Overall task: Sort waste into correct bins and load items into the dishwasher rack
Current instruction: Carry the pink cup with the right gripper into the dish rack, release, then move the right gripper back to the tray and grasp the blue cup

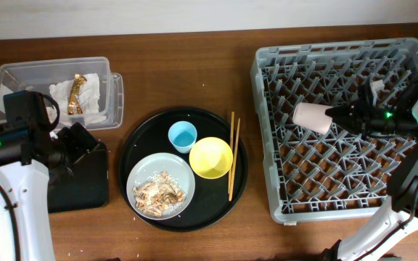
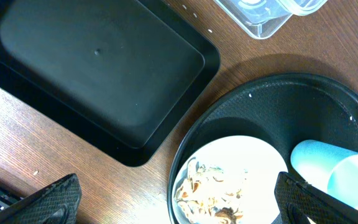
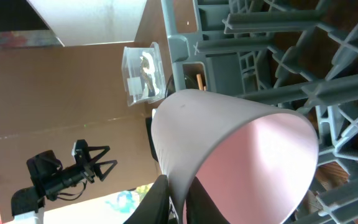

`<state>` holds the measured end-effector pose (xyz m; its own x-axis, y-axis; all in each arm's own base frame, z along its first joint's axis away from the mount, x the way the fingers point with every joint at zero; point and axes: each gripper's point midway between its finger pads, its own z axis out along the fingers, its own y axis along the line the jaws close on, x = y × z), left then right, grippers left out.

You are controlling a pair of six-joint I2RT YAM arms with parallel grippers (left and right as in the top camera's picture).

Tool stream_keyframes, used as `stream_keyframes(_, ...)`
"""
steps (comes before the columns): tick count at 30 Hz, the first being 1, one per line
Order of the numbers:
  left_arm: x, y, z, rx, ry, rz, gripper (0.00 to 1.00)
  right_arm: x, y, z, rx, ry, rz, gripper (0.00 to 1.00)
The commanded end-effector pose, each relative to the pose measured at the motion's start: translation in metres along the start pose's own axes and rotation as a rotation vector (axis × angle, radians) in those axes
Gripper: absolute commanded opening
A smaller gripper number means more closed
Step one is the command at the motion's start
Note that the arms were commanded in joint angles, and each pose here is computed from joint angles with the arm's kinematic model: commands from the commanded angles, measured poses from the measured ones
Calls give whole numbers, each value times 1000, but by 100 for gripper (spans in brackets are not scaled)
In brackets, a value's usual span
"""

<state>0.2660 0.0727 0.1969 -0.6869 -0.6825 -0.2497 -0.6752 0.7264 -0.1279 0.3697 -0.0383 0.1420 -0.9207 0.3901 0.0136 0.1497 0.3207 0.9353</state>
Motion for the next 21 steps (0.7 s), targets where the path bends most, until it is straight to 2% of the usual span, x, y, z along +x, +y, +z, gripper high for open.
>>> stream_keyframes(1, -1, 2, 1, -8, -2, -17, 99, 6, -22, -13, 99, 10, 59, 13)
stream_keyframes(4, -1, 2, 1, -8, -2, -17, 99, 10, -24, -32, 148, -13, 68, 16)
stream_keyframes(8, -1, 2, 1, -8, -2, -17, 99, 17, -25, -68, 344, -70, 128, 23)
stream_keyframes(13, -1, 2, 1, -8, -2, -17, 99, 30, 6, -96, 531, -169, 81, 23)
stream_keyframes(17, -1, 2, 1, -8, -2, -17, 99, 36, 54, -73, 558, -179, -134, 22)
stream_keyframes(18, -1, 2, 1, -8, -2, -17, 99, 35, 55, -66, 576, -170, -137, 18)
stream_keyframes(19, -1, 2, 1, -8, -2, -17, 99, 35, 56, -52, 603, -144, -143, 12)
stream_keyframes(21, -1, 2, 1, -8, -2, -17, 99, 48, 71, -12, 592, -33, -237, 12)
